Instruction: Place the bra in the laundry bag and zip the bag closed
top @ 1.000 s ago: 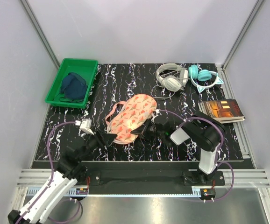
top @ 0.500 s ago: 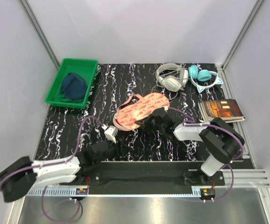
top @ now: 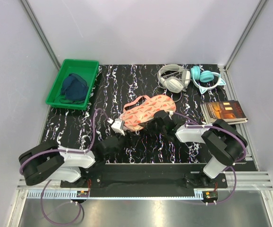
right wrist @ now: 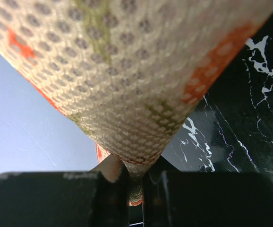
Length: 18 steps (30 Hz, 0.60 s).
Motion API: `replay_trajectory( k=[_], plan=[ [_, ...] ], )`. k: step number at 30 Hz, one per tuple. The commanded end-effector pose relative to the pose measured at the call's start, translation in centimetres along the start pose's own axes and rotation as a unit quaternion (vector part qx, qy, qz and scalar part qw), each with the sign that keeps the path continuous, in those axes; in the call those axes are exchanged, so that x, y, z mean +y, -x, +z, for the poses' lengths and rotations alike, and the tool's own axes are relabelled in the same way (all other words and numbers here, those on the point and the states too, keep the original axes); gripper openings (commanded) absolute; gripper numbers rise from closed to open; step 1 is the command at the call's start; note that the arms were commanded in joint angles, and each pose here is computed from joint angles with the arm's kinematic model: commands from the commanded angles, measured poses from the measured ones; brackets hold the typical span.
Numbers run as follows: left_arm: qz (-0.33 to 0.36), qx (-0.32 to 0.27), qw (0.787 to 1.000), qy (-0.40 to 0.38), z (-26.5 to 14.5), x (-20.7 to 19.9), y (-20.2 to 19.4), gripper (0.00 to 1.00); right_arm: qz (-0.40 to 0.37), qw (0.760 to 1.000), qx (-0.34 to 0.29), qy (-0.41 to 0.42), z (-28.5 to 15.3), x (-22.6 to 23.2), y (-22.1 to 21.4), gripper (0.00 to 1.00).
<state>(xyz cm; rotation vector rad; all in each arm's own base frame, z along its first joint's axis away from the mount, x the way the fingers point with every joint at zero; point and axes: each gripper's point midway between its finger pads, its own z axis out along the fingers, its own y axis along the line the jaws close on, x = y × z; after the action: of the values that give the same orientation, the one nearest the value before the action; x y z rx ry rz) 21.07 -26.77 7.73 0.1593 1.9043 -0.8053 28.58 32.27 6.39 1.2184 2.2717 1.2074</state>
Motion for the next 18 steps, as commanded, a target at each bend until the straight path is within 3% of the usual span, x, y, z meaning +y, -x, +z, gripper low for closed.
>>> replay_trajectory(
  k=[1, 7, 11, 18],
  plan=[
    [-0.001, -0.079, 0.997, 0.003, 1.7, -1.4, 4.2, 0.59, 0.021, 0.999, -0.008, 0.031, -0.3, 2.4, 0.0, 0.08],
    [0.01, -0.073, 0.997, 0.014, 3.5, -1.6, 4.3, 0.47, 0.024, 0.999, -0.005, 0.036, -0.8, 2.8, -0.2, 0.08],
    [0.011, -0.072, 0.997, 0.024, 3.9, -1.4, 4.4, 0.44, 0.024, 0.999, -0.007, 0.04, -1.1, 3.1, -0.1, 0.08],
    [0.017, -0.064, 0.997, 0.045, 4.9, -0.3, 4.4, 0.26, 0.031, 0.999, -0.002, 0.039, -1.4, 2.6, -0.2, 0.06]
  ],
)
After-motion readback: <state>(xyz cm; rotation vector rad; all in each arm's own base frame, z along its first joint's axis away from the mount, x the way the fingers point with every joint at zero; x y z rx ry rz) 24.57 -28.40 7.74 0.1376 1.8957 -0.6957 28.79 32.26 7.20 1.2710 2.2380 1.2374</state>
